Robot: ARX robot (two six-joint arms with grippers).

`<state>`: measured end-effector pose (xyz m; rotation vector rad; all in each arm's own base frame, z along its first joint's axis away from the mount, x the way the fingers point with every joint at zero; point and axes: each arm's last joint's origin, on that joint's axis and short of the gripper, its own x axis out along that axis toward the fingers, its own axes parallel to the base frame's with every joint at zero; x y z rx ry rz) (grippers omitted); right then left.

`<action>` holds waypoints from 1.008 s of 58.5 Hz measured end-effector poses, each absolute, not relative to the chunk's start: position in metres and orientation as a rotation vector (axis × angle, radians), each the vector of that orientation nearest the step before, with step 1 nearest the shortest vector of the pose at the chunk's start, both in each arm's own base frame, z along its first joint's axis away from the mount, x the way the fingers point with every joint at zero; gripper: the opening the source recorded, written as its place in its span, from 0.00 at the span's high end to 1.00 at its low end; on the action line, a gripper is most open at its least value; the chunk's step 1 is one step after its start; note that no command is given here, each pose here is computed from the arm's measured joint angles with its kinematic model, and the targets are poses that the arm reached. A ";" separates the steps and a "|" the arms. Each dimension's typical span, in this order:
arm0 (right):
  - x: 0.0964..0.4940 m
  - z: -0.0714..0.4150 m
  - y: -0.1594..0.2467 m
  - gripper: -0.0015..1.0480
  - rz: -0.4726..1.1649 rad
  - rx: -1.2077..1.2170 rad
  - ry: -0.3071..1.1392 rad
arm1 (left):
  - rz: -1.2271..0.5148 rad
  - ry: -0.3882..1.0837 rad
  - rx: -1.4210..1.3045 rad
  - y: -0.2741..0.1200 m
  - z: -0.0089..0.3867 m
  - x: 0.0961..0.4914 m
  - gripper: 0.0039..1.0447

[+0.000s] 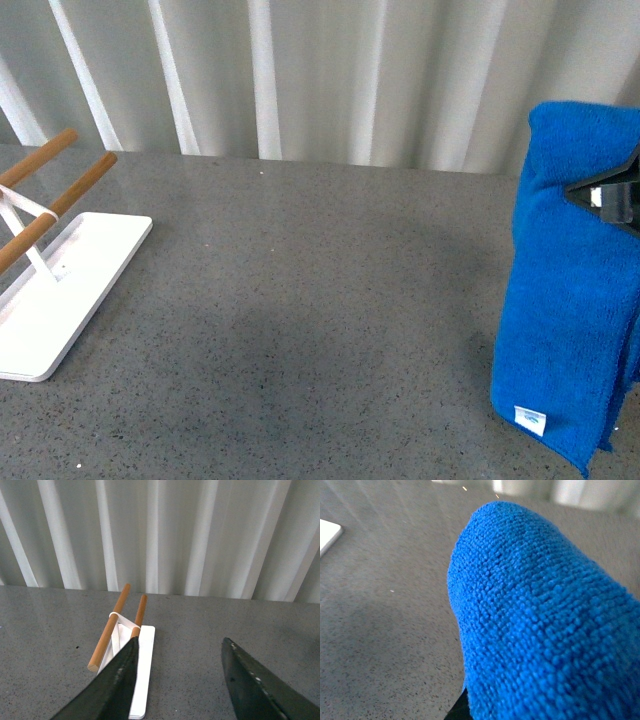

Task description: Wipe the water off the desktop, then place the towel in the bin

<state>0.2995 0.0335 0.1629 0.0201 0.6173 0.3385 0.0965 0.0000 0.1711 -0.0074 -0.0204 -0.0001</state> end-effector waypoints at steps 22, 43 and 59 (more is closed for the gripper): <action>0.343 0.102 0.029 0.96 0.148 0.130 0.960 | 0.000 -0.020 -0.006 0.000 0.171 0.097 0.07; 0.365 0.048 0.044 0.96 0.100 0.111 1.073 | 0.000 -0.020 -0.005 0.000 0.171 0.097 0.06; 0.376 0.047 0.022 0.96 0.048 0.122 1.057 | 0.000 -0.020 -0.005 0.000 0.171 0.097 0.06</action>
